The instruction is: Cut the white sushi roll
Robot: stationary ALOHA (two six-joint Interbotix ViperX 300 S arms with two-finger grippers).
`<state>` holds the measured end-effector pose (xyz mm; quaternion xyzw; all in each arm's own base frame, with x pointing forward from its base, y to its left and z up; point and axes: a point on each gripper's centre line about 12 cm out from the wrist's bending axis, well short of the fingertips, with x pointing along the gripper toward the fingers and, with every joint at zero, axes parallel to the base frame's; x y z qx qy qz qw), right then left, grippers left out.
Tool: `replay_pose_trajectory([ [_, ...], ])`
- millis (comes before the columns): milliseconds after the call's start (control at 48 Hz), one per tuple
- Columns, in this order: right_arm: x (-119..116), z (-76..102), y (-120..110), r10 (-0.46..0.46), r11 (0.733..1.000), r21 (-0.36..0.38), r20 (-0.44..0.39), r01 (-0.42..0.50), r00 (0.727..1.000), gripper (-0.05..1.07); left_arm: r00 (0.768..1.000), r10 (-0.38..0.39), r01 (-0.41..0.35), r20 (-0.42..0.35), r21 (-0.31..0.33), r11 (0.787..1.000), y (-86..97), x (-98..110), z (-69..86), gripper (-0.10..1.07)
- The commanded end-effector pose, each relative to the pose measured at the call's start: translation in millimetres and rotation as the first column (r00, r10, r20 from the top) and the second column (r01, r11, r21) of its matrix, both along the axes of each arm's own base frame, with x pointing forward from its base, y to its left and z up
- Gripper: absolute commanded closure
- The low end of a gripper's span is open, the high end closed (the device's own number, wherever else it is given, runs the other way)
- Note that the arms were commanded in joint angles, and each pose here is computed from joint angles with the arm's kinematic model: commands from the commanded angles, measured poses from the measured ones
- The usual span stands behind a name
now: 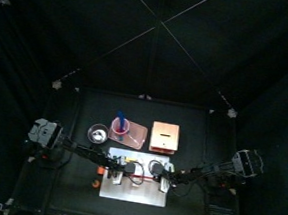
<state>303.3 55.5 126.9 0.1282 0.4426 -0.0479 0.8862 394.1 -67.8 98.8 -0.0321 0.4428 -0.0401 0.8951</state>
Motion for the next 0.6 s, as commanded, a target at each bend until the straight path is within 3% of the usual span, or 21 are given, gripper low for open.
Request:
replay_pose_trajectory([
  [0, 7.9, 9.1, -9.2, -0.037, 0.999, 0.004, 0.026, 0.037, 0.999, 0.83, 1.0, 0.012, -0.012, -0.002, 0.004, 1.0, 5.8, 2.8, -0.6, 0.51],
  [333, 9.7, 20.0, -28.2, -0.065, 0.997, -0.025, 0.059, 0.067, 0.996, 0.83, 0.998, 0.05, -0.051, 0.026, 0.037, 0.998, 36.9, 8.7, 7.9, 0.51],
  [458, 8.9, 30.6, -28.3, -0.065, 0.998, -0.02, 0.093, 0.067, 0.994, 0.83, 0.998, 0.033, -0.036, 0.055, 0.053, 0.998, 37.8, 9.2, 19.1, 0.51],
  [583, 8.1, 49.8, -26.5, -0.059, 0.998, -0.008, 0.152, 0.061, 0.987, 0.83, 0.995, 0.023, -0.029, 0.098, 0.059, 0.998, 37.7, 7.6, 40.0, 0.51],
])
